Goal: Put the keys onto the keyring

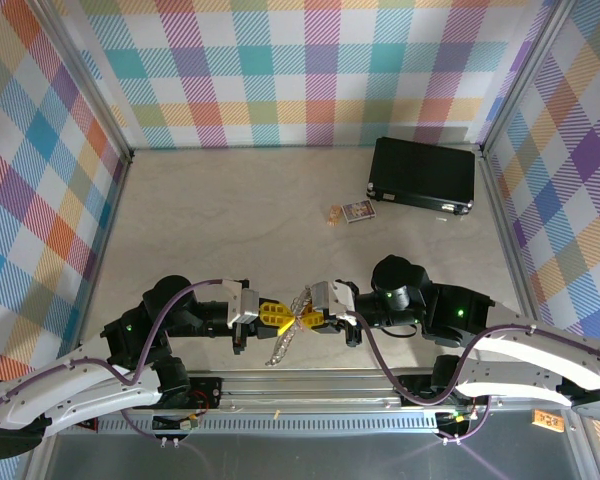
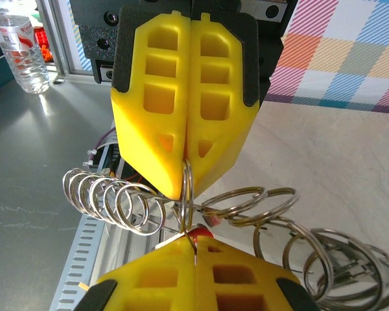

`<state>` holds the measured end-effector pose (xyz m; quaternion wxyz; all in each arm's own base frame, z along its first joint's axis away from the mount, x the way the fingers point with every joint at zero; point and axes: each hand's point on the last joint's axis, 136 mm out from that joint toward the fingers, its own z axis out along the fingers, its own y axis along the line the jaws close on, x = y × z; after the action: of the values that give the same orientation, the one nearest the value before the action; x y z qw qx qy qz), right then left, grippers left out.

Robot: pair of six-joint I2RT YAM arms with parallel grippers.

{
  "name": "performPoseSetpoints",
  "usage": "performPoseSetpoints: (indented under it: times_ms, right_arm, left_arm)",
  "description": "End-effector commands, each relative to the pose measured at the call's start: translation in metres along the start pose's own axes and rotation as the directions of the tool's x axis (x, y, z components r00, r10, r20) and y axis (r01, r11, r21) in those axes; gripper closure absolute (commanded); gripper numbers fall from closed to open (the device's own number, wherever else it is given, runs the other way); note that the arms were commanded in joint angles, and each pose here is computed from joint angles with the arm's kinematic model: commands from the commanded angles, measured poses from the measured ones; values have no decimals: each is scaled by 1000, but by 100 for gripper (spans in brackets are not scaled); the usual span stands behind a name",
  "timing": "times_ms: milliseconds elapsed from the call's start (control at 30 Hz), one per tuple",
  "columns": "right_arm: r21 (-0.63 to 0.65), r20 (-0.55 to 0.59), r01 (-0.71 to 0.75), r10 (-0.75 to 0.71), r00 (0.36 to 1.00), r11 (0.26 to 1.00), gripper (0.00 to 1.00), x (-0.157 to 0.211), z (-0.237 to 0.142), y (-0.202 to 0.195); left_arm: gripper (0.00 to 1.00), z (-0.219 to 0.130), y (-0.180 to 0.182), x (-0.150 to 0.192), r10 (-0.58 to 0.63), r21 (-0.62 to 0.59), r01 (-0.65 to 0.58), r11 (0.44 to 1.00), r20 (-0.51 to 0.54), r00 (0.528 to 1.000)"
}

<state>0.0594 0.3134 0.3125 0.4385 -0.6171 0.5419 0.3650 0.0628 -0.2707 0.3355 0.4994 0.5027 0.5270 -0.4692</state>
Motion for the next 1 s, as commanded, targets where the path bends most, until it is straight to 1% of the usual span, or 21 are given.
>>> performPoseSetpoints:
  times_ms: [0,367,533,800,867,967]
  right_arm:
    - [-16,51,19,-18,999,1000,99,-13,1,2]
    - [-28,51,14,-13,999,1000,98,-13,4,3]
    - [-27,57,16,-15,998,1000,93,-15,3,3]
    - [-34,68,15,-13,998,999,90,-16,1,5]
    - [-34,72,17,-14,997,999,88,-17,0,5]
    - [-31,74,16,-14,997,999,81,-17,-2,5]
  left_arm:
    - [100,-4,-6,-20,23,27,-26,999,85,996]
    - [100,-3,-11,-21,15,57,-21,998,101,995]
    - [100,-3,-10,-21,18,53,-24,998,100,995]
    - [100,-3,-9,-19,20,47,-24,999,94,995]
    - [100,-4,-9,-20,21,46,-26,999,98,995]
    - [100,-5,-9,-22,23,42,-28,999,101,995]
